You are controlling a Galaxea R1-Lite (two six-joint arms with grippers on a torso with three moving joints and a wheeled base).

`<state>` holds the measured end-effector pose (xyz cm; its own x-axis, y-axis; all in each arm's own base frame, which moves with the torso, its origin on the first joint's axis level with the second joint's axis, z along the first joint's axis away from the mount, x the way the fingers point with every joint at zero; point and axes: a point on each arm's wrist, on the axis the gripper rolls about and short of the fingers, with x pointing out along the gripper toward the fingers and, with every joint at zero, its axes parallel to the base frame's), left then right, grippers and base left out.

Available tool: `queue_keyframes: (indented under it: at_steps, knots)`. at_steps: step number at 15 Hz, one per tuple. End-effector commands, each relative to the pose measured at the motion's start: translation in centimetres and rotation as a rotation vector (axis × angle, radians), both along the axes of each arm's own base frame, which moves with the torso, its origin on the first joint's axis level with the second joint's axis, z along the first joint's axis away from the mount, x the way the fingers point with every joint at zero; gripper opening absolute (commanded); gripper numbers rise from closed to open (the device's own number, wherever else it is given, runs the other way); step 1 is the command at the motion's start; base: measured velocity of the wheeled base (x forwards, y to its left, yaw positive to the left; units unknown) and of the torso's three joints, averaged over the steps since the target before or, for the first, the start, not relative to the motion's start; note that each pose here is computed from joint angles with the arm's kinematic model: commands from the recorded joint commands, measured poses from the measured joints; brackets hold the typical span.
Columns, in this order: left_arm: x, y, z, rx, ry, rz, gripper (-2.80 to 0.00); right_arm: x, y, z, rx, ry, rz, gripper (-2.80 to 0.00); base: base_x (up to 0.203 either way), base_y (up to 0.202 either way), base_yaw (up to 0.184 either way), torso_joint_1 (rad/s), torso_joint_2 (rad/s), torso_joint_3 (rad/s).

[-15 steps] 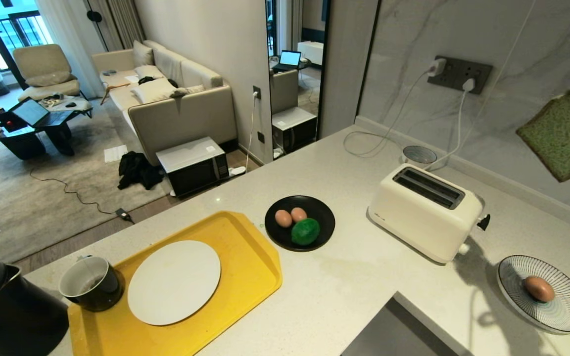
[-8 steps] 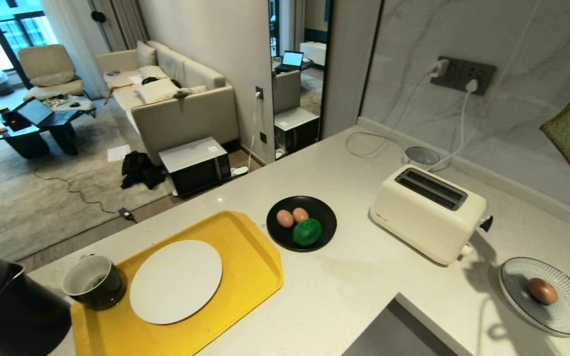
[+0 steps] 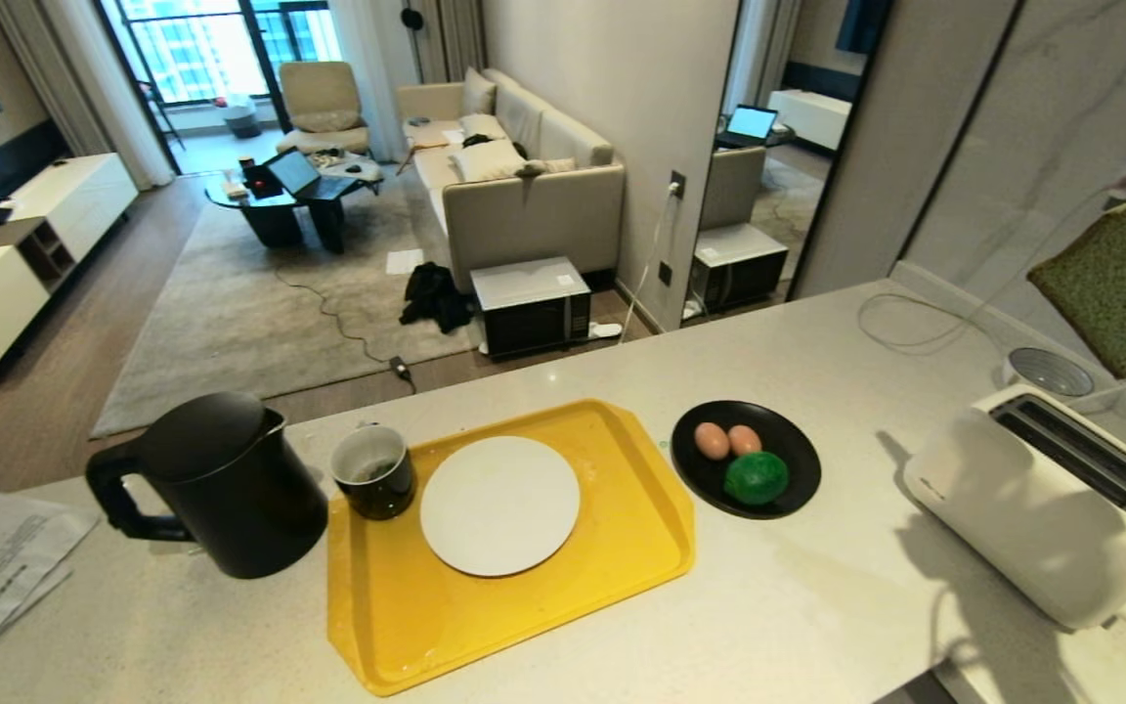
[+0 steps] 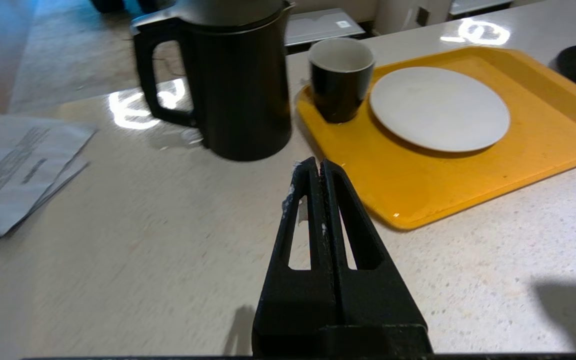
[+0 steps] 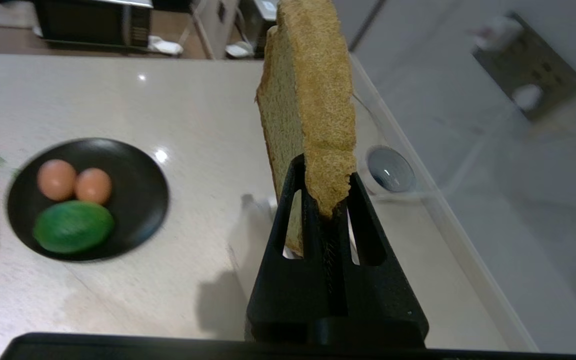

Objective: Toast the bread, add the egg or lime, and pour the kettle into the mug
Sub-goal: Put the baked bread on a plate

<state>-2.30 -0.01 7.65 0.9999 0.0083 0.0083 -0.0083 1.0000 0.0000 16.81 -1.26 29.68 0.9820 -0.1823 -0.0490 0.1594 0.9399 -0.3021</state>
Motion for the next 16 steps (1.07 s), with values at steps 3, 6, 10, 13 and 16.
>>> queue_keyframes:
  at_steps: [3,6,10,13,16]
  knots:
    - [0.0,0.0,0.0,0.000,-0.001,0.001,-2.80,0.1,0.0,-0.6,-0.002,0.008,0.001,-2.80,0.000,-0.008,0.169,0.002,0.00,0.001]
    - [0.0,0.0,0.0,0.000,-0.001,0.001,-2.80,0.1,0.0,-0.5,-0.002,0.006,0.001,-2.80,0.000,-0.008,0.173,0.004,0.00,0.003]
    - [0.0,0.0,0.0,0.000,-0.001,0.001,-2.80,0.1,0.0,-0.6,-0.012,0.010,0.005,-2.80,-0.001,-0.008,0.172,0.001,0.00,0.003]
    - [0.0,0.0,0.0,0.000,0.000,0.000,-2.80,0.1,0.5,-0.5,-0.028,0.011,0.040,-2.80,-0.001,-0.003,0.113,0.001,0.00,0.005]
    - [0.0,0.0,0.0,0.000,0.000,0.000,-2.80,0.1,2.3,-0.4,-0.035,0.012,0.146,-2.80,0.000,0.000,0.000,0.000,0.00,0.000]
